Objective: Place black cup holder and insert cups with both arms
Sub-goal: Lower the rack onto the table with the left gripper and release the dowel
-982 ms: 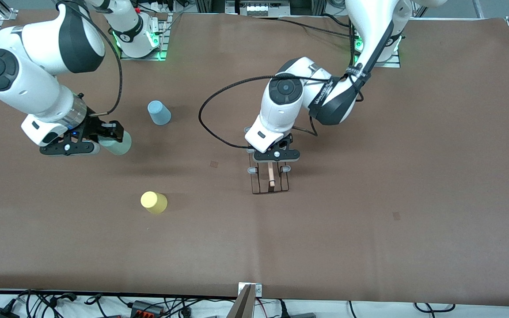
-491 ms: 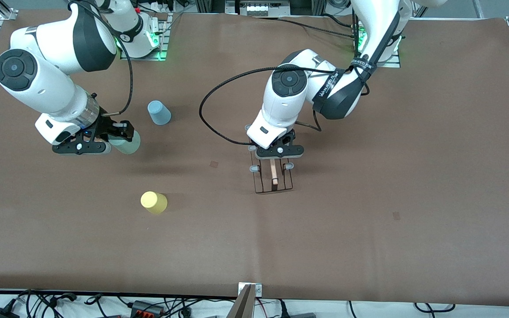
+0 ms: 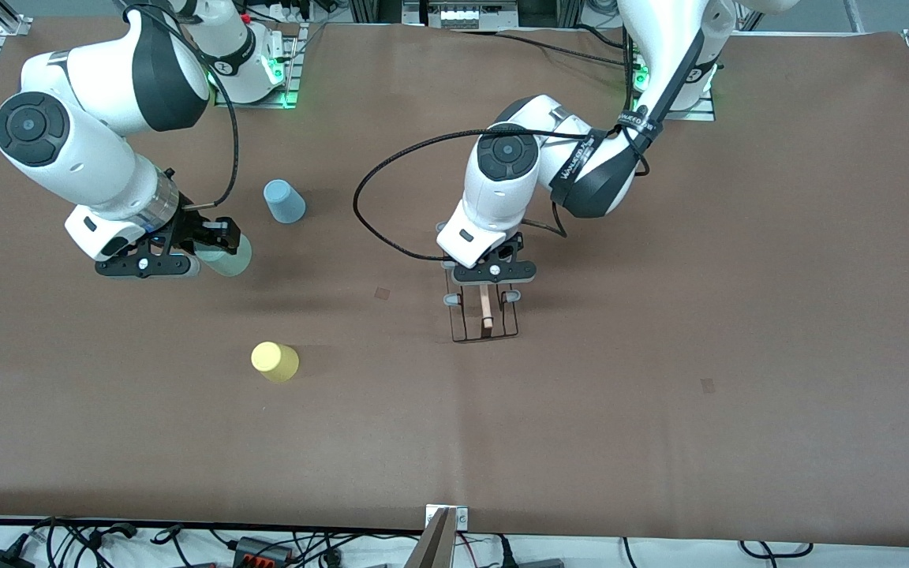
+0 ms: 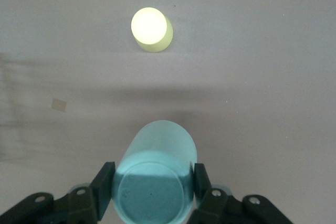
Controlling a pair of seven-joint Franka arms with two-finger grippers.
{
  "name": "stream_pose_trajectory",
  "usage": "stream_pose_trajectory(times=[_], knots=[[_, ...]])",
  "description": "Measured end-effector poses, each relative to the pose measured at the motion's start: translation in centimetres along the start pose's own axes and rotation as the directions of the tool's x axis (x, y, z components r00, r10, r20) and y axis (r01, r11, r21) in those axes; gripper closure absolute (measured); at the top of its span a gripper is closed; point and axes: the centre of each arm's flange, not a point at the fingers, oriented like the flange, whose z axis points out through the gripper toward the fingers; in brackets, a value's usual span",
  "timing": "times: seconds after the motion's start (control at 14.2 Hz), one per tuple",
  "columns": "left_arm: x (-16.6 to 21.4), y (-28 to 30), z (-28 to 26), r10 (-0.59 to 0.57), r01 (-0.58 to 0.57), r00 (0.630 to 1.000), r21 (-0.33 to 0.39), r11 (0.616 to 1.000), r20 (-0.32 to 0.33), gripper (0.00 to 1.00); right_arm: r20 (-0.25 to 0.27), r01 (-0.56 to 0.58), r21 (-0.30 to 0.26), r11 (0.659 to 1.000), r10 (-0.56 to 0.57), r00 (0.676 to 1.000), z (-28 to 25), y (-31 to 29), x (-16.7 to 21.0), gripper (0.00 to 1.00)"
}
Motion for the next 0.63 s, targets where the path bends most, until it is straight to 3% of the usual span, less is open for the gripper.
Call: stream_pose_trajectory(times=[0.35,0.42,0.63], knots=[[-0.23,0.32,0.00,-0.021,0.021,1.000,-0.005,1.000,-0.004,0.92,0.006,-0.001,-0.001,1.000,0.001,1.000,0.34,0.00,0.07,0.35],[-0.28,0.38,0.00,-0.024,0.024,1.000,-0.006,1.000,-0.004,0.88,0.007,-0.001,-0.002,1.000,0.001,1.000,0.43,0.00,0.10,0.35],[-0.33,0.56,-0.15,-0.021,0.021,1.000,-0.010,1.000,-0.012,0.59,0.009,-0.001,-0.002,1.000,0.001,1.000,0.57,0.00,0.14,0.35]])
